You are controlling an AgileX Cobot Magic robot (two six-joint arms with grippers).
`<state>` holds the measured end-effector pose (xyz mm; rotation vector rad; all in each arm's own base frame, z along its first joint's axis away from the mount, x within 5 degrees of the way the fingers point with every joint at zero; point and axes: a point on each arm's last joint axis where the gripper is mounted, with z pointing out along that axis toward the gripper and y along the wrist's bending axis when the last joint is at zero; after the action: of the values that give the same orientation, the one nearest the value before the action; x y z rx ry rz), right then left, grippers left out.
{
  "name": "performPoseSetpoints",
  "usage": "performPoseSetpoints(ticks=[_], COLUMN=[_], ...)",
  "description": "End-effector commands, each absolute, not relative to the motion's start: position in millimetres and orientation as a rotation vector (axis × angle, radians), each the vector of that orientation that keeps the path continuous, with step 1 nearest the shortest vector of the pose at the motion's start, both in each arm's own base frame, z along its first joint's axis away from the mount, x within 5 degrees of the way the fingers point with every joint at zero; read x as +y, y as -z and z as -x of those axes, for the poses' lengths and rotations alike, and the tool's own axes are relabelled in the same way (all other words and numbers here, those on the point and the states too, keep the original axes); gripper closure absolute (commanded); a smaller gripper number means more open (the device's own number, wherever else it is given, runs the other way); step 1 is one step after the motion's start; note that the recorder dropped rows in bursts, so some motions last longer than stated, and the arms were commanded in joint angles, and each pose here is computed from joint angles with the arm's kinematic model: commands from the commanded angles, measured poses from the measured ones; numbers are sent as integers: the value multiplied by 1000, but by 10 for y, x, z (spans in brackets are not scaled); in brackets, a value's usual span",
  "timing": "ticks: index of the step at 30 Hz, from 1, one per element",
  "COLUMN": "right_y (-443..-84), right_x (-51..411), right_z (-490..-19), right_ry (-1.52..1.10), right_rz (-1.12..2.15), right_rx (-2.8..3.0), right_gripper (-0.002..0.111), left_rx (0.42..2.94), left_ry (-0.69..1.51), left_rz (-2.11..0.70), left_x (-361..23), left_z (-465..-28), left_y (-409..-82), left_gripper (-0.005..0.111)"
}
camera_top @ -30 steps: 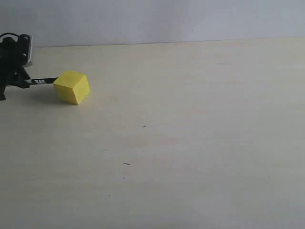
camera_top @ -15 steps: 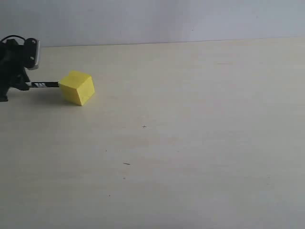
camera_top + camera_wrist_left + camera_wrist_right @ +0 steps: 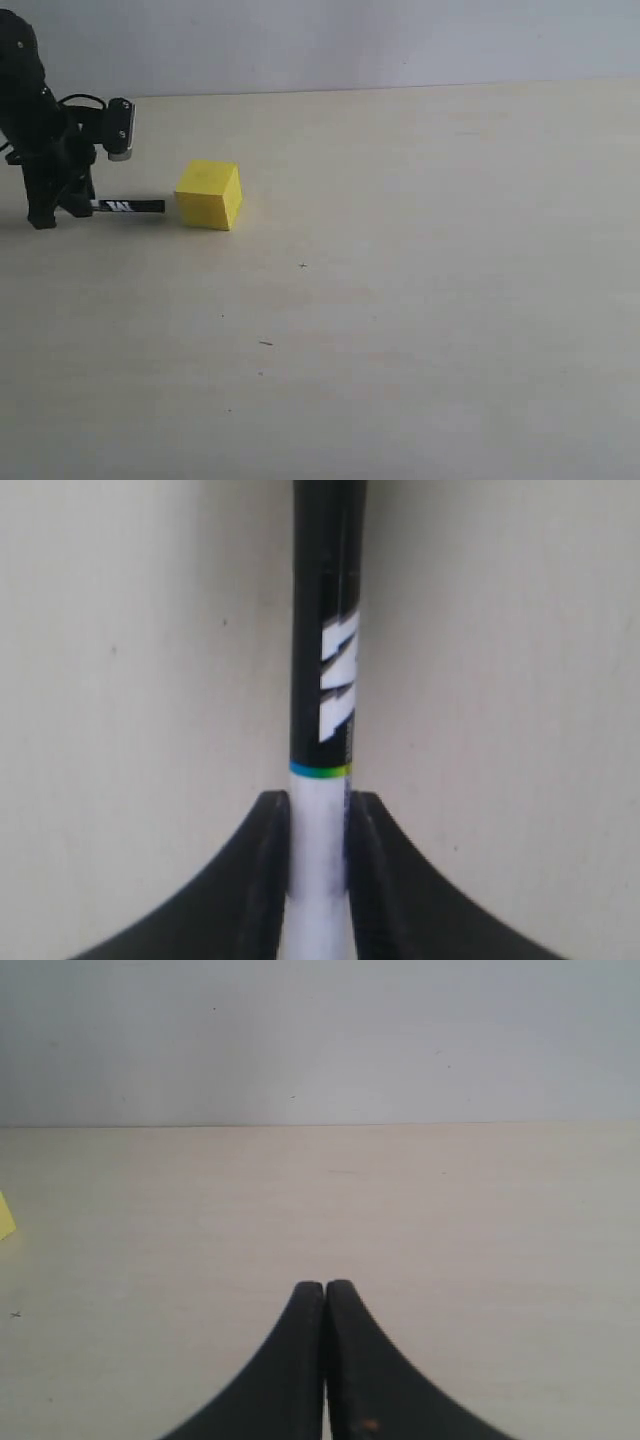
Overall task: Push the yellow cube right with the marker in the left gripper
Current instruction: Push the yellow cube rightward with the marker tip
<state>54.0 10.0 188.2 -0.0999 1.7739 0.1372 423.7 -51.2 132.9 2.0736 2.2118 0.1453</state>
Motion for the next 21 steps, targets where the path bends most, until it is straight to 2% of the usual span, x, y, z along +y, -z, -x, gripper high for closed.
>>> performPoseSetpoints(ticks=[1, 6, 16, 21], right_y=[-1876, -1876, -1876, -1876], right_x=[96, 96, 96, 96], right_z=[-540, -540, -540, -540], right_ry=[-128, -128, -128, -128], right_rz=[98, 98, 98, 98], right_rx=[1765, 1765, 1765, 1765], right_gripper=[108, 108, 108, 108], left_rx=[2145, 2078, 2264, 2136], left_ry=[-136, -152, -131, -154], left_rz=[-2116, -2146, -1987, -1921], left_x=[-813, -1038, -871, -1171], left_z=[-4194, -4165, -4177, -4225], left_y=[-1390, -1405, -1401, -1427], left_gripper=[107, 107, 107, 107])
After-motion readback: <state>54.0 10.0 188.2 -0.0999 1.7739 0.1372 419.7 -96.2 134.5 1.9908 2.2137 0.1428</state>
